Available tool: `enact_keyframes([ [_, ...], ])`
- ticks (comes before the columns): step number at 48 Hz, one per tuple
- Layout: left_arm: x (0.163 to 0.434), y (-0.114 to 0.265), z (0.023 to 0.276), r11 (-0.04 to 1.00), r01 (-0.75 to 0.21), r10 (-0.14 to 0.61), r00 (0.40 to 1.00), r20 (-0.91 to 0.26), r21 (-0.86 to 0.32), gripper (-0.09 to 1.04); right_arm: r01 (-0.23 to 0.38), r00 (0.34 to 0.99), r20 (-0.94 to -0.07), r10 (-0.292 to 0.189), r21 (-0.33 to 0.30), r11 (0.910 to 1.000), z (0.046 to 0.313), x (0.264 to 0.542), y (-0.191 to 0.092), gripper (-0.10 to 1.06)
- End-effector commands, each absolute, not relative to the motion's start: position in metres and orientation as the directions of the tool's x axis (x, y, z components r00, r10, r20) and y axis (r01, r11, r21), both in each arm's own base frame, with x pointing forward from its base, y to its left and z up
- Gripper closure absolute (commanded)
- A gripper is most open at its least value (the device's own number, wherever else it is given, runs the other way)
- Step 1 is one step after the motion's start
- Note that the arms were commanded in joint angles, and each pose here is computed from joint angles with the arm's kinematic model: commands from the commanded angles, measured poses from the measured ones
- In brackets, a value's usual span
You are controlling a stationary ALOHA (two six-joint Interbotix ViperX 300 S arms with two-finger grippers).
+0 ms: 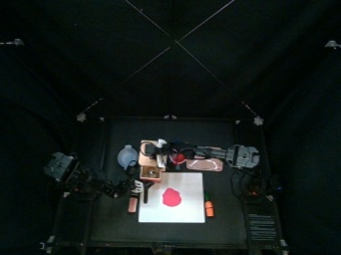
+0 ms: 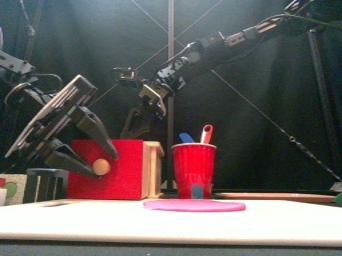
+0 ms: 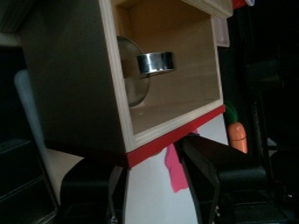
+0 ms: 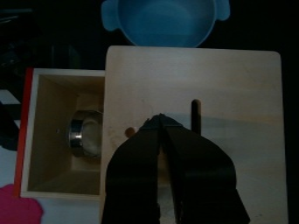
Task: Get the cutter from the drawer then cut the dough then place the extra dough in the bowl
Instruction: Place the cutter on the board
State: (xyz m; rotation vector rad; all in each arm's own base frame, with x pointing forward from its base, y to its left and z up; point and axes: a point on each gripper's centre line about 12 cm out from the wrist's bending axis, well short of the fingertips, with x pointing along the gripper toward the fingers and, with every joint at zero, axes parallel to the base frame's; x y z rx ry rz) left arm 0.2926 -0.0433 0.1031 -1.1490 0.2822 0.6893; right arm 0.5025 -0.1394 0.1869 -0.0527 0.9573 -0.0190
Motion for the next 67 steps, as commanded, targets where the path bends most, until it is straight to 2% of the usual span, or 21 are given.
enact_keyframes([
  [1,0.295,-0.044,0.107,0.239,-0.618,0.357,0.773,-0.524,-0.749,0.11,-0.009,0.547,-0.837,-0.032,-0.043,0.9990,0.181,0.497,-0.141,0.93],
  [18,0.296,-0.045,0.110,0.244,-0.608,0.351,0.782,-0.516,-0.755,0.08,-0.008,0.549,-0.835,-0.033,-0.044,0.9990,0.182,0.498,-0.141,0.93],
  [42,0.278,-0.058,0.130,0.271,-0.548,0.273,0.832,-0.482,-0.791,0.08,-0.009,0.543,-0.839,-0.030,-0.041,0.9991,0.179,0.497,-0.140,0.93],
  [48,0.277,-0.062,0.138,0.333,-0.507,0.240,0.861,-0.448,-0.795,0.08,-0.009,0.544,-0.838,-0.030,-0.042,0.9991,0.179,0.497,-0.140,0.93],
  [52,0.277,-0.065,0.142,0.411,-0.472,0.209,0.882,-0.423,-0.780,0.08,-0.007,0.547,-0.837,-0.032,-0.043,0.9991,0.181,0.497,-0.141,0.93],
  [67,0.281,-0.074,0.174,0.681,-0.242,0.098,0.965,-0.242,-0.691,0.09,-0.012,0.556,-0.831,-0.032,-0.046,0.9989,0.185,0.500,-0.139,0.93],
])
